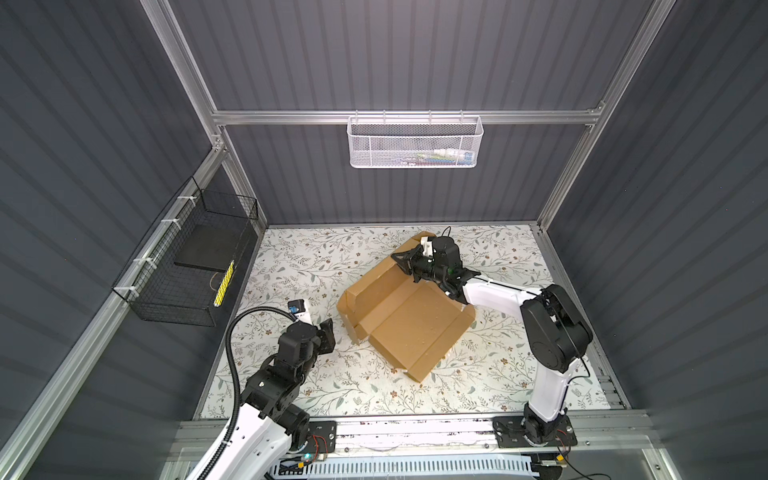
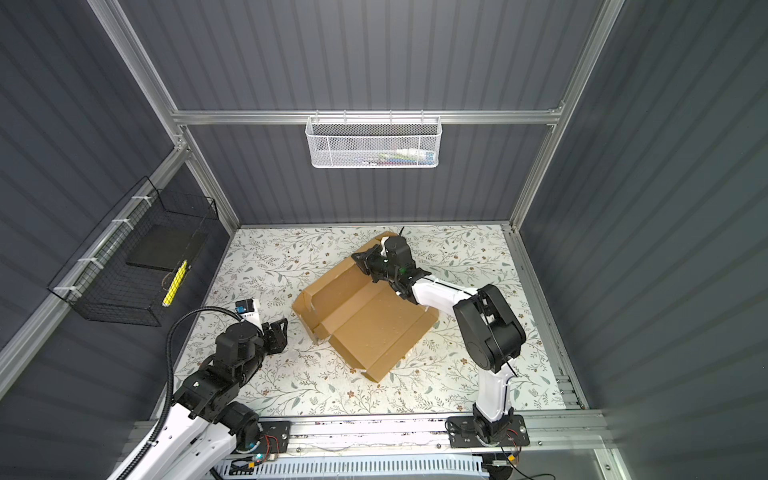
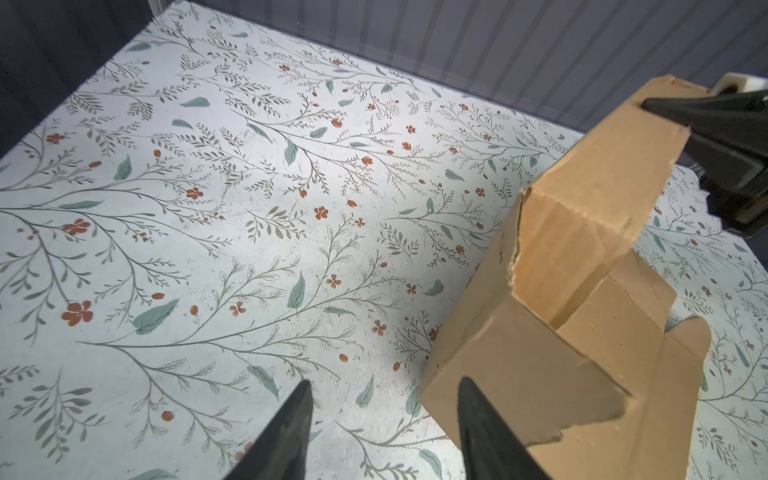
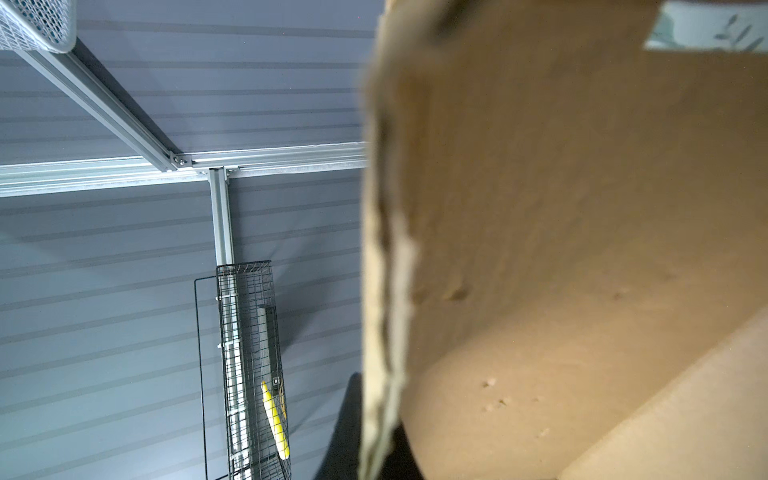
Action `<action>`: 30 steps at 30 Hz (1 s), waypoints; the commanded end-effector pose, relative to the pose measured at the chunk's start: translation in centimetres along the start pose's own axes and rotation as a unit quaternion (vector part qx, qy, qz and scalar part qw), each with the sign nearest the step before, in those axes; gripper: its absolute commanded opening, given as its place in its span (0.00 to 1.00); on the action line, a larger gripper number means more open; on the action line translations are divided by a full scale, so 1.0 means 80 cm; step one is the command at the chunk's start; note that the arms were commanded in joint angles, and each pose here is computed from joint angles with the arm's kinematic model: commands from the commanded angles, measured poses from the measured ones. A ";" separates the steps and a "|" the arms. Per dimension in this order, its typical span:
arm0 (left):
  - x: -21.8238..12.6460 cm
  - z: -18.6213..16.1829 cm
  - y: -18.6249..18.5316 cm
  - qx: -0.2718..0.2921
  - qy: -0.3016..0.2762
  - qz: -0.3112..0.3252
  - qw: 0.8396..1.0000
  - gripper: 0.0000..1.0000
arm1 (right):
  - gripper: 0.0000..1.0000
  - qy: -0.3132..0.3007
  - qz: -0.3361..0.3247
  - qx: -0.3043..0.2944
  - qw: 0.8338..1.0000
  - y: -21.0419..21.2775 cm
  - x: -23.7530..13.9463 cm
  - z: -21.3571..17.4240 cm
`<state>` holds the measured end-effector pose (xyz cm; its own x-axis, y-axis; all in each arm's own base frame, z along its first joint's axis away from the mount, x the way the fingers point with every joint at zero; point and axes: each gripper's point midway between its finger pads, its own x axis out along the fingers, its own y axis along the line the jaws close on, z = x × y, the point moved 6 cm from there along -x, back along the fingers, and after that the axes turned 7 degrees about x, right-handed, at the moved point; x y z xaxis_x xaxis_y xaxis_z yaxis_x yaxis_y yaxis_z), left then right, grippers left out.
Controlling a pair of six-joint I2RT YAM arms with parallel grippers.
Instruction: Fold the paper box
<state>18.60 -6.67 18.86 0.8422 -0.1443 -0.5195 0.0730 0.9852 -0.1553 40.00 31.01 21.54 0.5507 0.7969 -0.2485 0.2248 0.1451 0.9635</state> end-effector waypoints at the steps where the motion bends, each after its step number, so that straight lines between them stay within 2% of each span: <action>1: 0.016 -0.010 -0.012 -0.001 0.013 -0.033 0.999 0.52 | 0.02 0.004 0.013 -0.011 1.000 0.011 0.004 0.002; 12: 0.057 -0.021 -0.029 0.019 0.028 -0.055 0.998 0.49 | 0.02 0.007 0.010 -0.008 1.000 0.005 0.006 0.001; 24: 0.075 -0.021 -0.042 0.010 0.029 -0.079 0.996 0.45 | 0.01 0.009 0.007 -0.005 1.000 -0.002 0.012 -0.001; 30: 0.073 -0.017 -0.042 0.008 0.022 -0.078 0.997 0.47 | 0.02 0.011 0.005 -0.003 1.000 -0.003 0.016 -0.003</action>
<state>22.55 -10.68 14.66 0.7852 -0.2772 -0.5538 0.1881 0.9587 -0.2132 40.09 31.32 20.74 0.5431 0.7989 -0.2584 0.2348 0.1510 0.9603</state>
